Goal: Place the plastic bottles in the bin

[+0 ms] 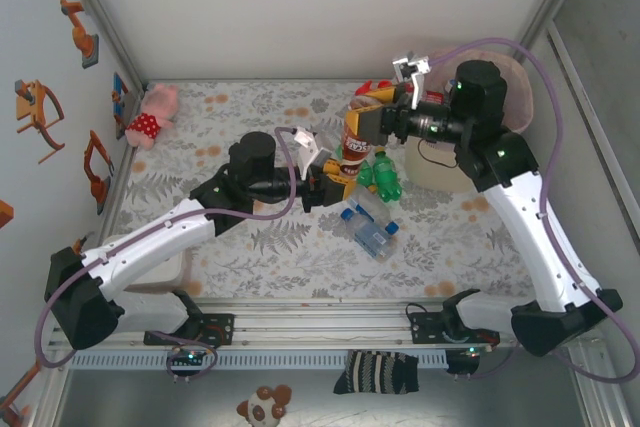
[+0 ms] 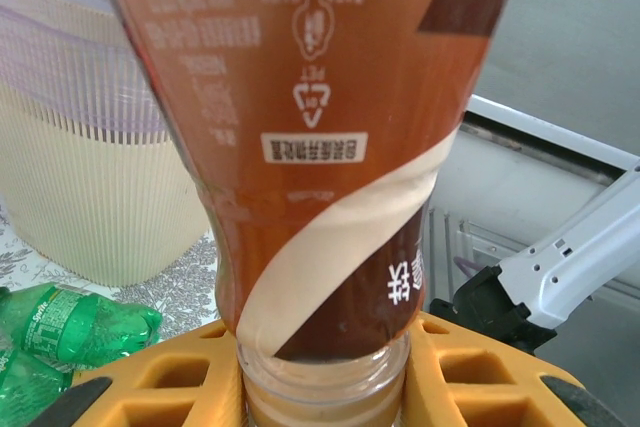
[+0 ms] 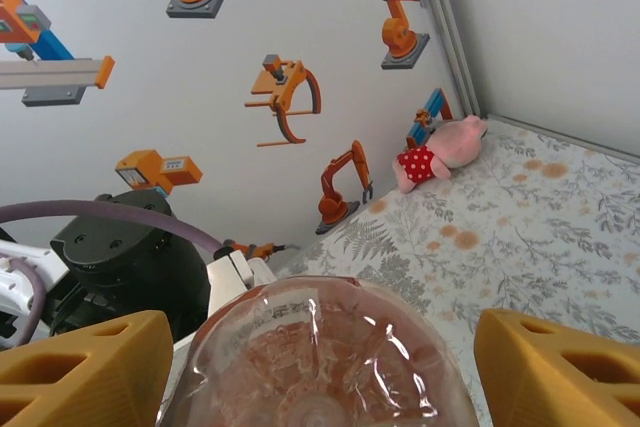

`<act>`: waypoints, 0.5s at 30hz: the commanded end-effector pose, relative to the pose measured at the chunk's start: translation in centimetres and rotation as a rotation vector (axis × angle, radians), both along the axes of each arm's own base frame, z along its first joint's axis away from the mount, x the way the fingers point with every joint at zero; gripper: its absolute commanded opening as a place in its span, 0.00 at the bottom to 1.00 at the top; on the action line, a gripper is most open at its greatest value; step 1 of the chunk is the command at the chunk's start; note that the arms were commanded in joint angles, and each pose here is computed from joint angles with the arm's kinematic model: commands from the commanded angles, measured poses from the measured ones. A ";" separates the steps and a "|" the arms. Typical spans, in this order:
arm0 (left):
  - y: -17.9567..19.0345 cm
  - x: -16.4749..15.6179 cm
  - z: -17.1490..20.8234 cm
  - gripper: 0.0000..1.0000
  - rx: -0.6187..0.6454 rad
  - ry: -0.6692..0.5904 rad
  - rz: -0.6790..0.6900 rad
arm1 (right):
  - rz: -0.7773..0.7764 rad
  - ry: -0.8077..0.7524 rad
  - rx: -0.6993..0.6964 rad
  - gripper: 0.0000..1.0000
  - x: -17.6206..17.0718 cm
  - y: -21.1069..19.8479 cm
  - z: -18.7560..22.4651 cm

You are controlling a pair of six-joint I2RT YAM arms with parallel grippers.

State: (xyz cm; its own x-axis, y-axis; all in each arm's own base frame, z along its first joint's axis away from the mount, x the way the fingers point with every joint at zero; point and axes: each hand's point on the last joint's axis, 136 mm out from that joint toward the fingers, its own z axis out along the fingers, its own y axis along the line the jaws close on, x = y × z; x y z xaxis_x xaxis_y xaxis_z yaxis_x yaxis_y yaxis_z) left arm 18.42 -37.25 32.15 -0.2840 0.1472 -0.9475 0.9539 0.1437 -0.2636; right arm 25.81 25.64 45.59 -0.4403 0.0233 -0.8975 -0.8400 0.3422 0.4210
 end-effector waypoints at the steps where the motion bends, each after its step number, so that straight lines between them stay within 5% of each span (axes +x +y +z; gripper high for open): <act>1: 0.3 -0.5 1.9 0.25 -0.046 -0.059 -0.013 | -0.019 0.012 0.011 0.74 0.1 0.1 0.2; 15: 0.9 -0.3 2.8 0.27 -0.063 -0.084 0.024 | -0.017 0.029 -0.011 0.48 0.2 0.6 -0.6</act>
State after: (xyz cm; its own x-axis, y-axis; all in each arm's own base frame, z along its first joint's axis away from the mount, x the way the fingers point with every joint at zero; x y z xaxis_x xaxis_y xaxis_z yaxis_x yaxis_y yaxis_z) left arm 18.49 -36.92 32.33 -0.2817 0.1436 -0.9487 0.9526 0.1605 -0.2586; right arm 25.75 26.00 45.48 -0.4593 0.0299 -0.8878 -0.8269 0.3506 0.4396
